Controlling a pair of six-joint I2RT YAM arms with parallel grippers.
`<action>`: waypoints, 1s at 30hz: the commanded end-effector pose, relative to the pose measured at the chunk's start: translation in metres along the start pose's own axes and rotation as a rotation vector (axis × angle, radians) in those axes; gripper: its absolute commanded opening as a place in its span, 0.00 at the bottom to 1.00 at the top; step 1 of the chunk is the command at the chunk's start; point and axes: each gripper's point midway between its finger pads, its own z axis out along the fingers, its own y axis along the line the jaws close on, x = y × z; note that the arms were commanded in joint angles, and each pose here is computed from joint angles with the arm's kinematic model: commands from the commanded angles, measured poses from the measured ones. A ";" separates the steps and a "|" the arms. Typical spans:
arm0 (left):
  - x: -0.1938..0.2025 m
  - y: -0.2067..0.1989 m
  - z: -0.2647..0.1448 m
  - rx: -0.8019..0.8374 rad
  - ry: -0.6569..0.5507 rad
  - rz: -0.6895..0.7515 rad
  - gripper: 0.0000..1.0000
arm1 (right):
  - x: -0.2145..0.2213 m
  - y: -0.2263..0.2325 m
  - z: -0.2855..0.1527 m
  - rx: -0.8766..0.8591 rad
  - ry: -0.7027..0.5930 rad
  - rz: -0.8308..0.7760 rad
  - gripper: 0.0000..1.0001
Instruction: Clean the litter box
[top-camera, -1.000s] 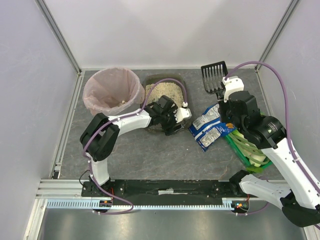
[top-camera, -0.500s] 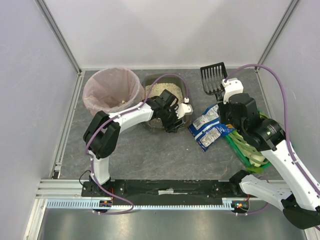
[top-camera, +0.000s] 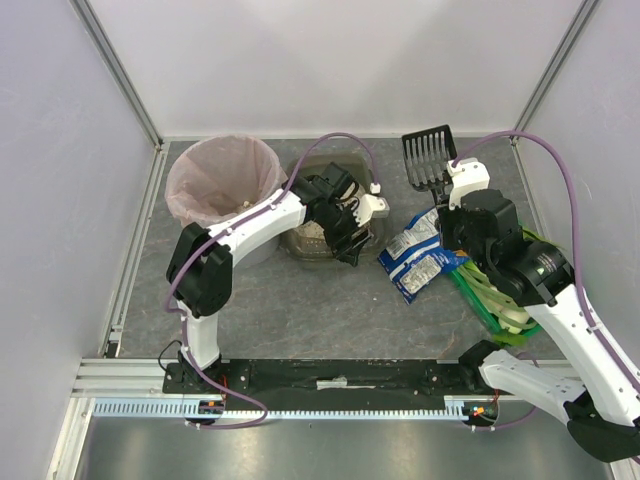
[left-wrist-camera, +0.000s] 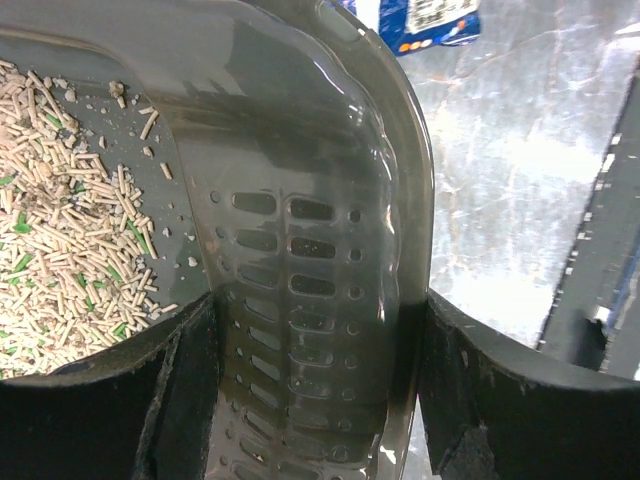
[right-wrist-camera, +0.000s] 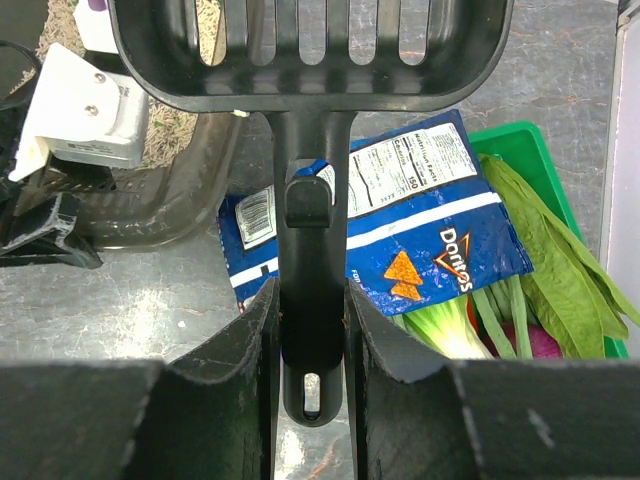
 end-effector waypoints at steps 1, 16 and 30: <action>-0.012 -0.044 -0.030 0.159 0.005 -0.135 0.20 | -0.022 -0.001 -0.005 -0.001 -0.082 0.038 0.00; -0.050 -0.082 -0.075 0.300 -0.056 -0.163 0.17 | -0.022 0.000 -0.006 -0.009 -0.081 0.050 0.00; -0.036 -0.073 -0.059 0.293 -0.012 -0.198 0.16 | -0.018 0.004 -0.002 -0.018 -0.072 0.051 0.00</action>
